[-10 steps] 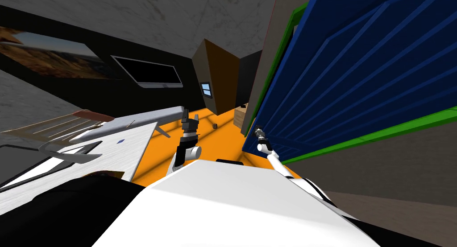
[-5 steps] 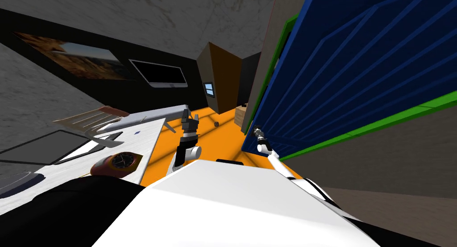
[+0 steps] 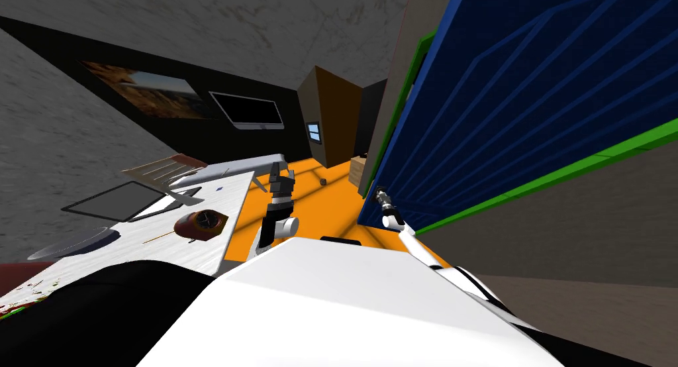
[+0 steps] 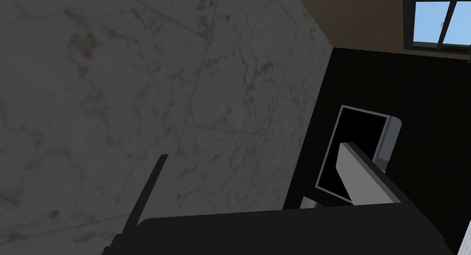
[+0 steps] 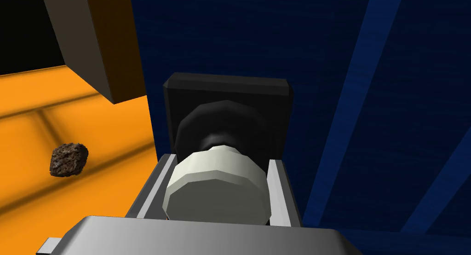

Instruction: Pull the door open

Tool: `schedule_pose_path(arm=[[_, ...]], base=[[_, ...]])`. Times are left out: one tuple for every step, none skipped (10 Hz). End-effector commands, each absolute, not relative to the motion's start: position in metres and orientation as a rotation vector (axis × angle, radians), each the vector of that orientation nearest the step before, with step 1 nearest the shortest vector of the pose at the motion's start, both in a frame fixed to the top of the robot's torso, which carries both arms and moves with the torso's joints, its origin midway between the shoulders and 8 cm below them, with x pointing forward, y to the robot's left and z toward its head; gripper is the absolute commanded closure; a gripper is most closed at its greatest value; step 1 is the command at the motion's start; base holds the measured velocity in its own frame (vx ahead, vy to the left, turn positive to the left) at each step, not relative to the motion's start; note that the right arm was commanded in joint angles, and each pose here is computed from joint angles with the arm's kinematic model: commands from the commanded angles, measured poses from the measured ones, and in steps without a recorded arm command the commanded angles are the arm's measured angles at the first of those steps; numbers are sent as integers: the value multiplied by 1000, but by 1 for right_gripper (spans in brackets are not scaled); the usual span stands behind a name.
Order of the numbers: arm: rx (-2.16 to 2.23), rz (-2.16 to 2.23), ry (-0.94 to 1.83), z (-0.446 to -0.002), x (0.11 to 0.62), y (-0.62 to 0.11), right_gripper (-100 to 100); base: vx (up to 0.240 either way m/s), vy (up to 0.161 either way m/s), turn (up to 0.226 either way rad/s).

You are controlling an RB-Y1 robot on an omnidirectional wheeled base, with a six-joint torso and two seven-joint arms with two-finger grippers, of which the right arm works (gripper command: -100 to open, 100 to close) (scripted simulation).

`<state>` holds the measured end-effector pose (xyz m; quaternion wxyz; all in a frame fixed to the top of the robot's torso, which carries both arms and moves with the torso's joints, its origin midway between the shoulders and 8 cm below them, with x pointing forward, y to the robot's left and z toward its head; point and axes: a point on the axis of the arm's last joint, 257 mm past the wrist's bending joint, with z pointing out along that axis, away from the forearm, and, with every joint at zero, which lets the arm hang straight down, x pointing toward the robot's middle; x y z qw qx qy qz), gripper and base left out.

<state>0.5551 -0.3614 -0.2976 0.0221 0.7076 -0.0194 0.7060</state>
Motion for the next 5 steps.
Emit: schedule_pose_path(arm=[[2204, 2201, -36, -297, 554, -355, 100], [2210, 2209, -21, -297, 553, -352, 100], [2216, 2216, -7, -297, 551, -349, 100], [2222, 2223, 6, -296, 550, -347, 100], [2230, 2230, 21, -296, 549, -343, 100]], base=[[-241, -71, 96], [-198, -107, 99], [-208, -106, 94], [-213, -95, 88], [-215, -108, 97]])
